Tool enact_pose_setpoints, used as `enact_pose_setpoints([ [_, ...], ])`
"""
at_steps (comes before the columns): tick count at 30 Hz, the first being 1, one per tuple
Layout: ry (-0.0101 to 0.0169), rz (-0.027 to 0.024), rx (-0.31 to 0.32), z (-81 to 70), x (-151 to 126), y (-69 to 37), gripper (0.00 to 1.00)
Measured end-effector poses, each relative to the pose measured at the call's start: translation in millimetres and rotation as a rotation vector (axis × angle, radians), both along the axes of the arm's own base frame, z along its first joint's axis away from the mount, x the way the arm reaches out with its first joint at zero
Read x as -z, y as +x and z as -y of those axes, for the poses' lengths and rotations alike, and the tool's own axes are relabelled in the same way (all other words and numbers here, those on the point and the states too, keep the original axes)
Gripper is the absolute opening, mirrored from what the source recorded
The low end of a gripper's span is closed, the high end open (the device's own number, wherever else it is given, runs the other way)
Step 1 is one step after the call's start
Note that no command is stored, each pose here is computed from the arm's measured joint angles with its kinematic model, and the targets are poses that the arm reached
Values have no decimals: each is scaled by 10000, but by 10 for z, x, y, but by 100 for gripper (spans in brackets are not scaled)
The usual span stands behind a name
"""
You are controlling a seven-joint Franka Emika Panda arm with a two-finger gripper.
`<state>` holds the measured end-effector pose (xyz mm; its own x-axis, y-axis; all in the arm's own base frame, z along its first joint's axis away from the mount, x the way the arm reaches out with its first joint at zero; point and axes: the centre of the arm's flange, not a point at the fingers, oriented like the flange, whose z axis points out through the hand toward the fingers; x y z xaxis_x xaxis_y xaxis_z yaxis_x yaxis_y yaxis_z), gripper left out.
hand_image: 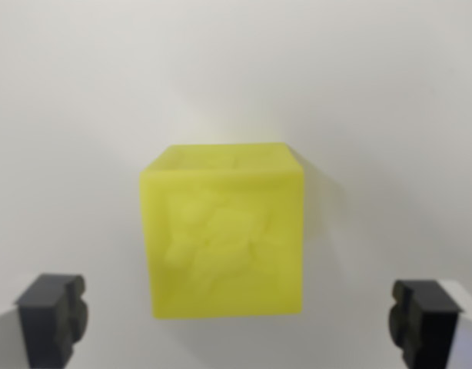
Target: Pick yellow cube
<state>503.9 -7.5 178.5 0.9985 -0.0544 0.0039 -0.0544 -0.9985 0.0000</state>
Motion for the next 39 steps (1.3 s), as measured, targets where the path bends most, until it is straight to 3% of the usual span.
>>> enact_pose_setpoints([
  [6,-1,-22,-370,-3,137,-40,100],
  [29,-1,-52,-507,-7,633,-55,100],
  [30,-1,-51,-508,-6,633,-55,0],
  [39,3,-45,-500,-6,507,-53,0],
])
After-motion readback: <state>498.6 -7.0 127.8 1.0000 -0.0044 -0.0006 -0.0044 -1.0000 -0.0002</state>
